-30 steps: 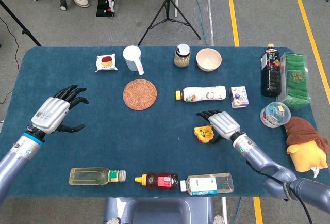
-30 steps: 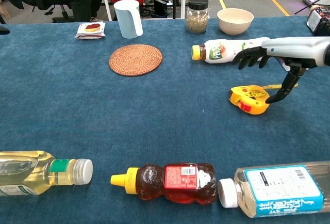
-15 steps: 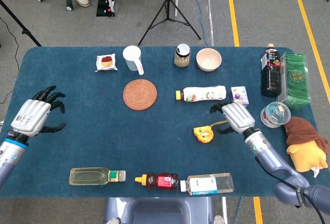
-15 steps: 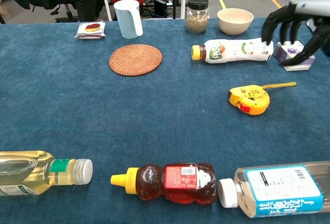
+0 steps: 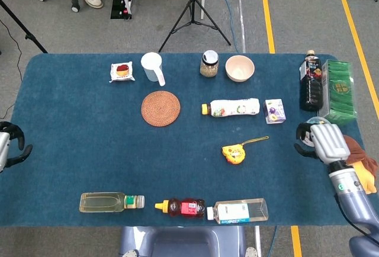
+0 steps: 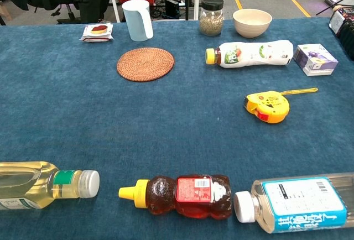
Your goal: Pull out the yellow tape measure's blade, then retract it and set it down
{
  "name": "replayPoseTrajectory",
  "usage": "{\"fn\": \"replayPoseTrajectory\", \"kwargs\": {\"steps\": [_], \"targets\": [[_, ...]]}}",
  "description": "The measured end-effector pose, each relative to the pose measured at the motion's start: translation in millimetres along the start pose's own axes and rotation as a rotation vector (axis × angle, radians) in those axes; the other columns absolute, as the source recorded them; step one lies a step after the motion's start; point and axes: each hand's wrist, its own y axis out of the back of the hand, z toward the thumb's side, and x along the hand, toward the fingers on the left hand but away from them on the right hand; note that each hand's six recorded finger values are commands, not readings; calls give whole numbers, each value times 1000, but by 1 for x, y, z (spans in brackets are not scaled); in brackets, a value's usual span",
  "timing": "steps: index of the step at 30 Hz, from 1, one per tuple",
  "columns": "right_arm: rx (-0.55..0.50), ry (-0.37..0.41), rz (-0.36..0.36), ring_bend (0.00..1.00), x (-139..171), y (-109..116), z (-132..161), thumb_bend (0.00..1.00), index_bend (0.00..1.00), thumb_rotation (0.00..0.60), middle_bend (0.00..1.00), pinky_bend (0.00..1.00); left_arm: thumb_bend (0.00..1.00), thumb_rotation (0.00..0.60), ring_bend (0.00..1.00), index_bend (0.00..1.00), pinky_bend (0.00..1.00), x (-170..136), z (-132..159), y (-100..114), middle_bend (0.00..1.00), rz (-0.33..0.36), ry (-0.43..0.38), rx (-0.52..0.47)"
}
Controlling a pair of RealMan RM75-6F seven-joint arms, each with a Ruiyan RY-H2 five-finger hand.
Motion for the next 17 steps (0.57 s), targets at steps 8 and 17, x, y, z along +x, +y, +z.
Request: {"fn": "replayPoseTrajectory", "kwargs": {"steps": [8,17], "targets": [[12,-119,-30,571,44,-1,-28,311,534,600,553,540,280,599,299,701,262,-39,-7,-18,500,-66,44,-6],[23,-211,-75,565,83,3,-48,310,534,600,553,530,279,598,298,701,262,-64,-9,-18,499,-63,80,-27]]}}
